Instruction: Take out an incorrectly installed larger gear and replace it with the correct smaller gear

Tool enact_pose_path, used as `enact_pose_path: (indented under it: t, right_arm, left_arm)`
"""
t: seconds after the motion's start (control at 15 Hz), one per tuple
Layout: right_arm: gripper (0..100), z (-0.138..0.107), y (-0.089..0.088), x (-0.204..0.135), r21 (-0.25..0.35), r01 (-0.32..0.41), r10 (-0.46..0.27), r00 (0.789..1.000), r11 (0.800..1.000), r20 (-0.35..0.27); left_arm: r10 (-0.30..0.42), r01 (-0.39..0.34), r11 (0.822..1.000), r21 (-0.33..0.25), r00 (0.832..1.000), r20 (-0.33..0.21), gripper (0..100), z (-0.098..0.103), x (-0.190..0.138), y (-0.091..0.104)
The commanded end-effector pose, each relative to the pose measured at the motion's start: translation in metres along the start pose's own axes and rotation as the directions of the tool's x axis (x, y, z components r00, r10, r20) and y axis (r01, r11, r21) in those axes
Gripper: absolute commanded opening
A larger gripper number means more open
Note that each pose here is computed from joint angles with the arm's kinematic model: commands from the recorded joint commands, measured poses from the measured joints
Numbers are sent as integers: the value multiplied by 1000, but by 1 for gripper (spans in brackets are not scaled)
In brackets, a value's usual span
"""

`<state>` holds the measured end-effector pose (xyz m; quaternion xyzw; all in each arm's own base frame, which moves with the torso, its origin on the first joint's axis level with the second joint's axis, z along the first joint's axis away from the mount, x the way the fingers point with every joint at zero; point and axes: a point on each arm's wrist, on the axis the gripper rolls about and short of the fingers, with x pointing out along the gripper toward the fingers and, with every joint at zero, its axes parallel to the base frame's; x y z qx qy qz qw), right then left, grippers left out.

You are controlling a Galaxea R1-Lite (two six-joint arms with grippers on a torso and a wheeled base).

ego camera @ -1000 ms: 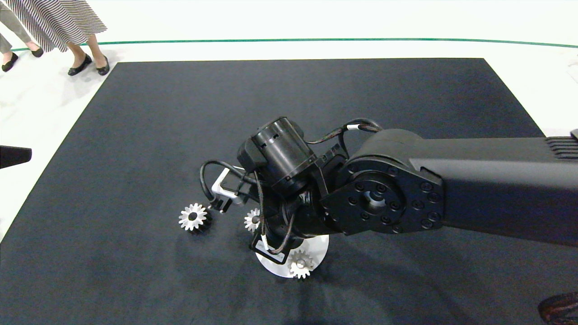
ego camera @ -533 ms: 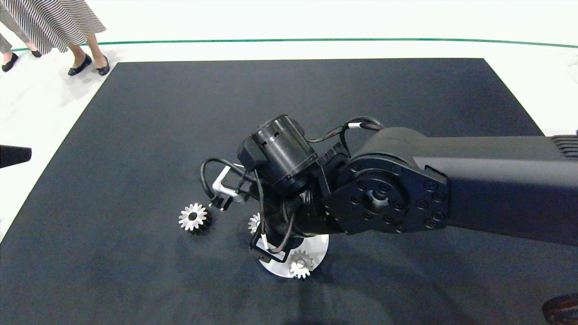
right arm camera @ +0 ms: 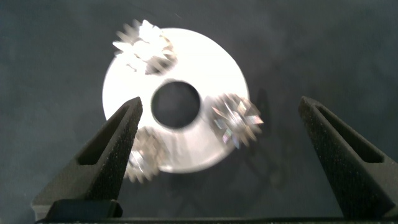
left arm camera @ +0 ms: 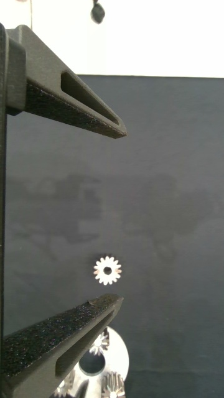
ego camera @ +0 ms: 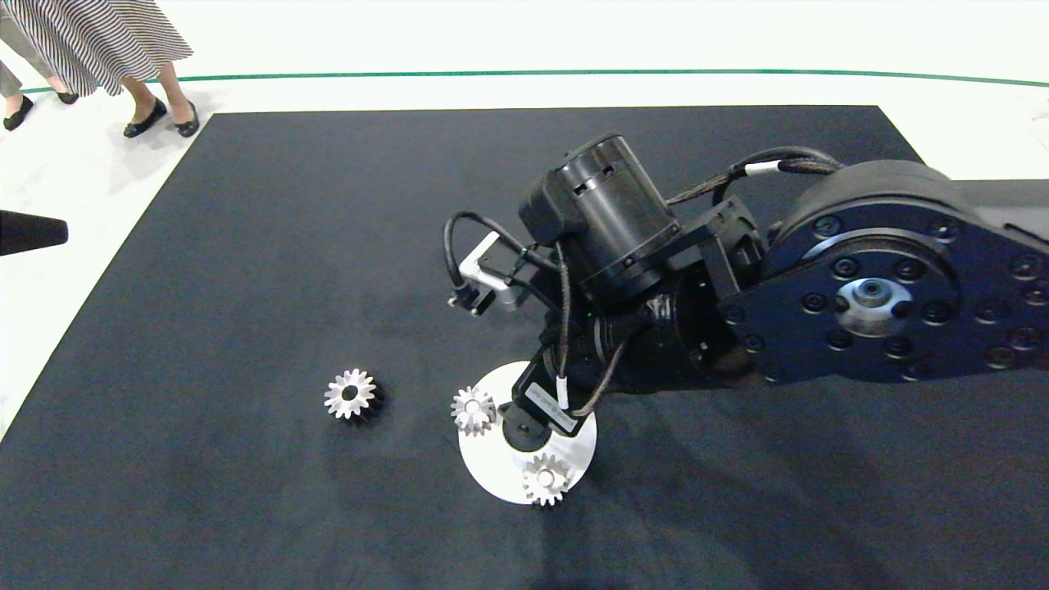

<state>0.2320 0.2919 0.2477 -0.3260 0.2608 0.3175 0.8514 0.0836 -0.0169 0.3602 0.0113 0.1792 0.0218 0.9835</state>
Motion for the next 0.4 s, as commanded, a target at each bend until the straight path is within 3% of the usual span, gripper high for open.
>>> enact_pose_path:
  t: [0.07,0.27,0.4]
  right_arm:
    - [100,-15,-26,-61,167,108,-120,991,980,64]
    - [100,-29,-37,-90,343,242,-275,960,908,50]
    - [100,-47,-41,-118,379,278,-321,945,883,55]
  left_arm:
    - [13,-13,1000,-10,1000,11,100,-3,-5,3]
    - [53,-48,998,-41,993,108,100,3,-16,9]
    - [88,-83,996,-38,979,184,100,6,-27,14]
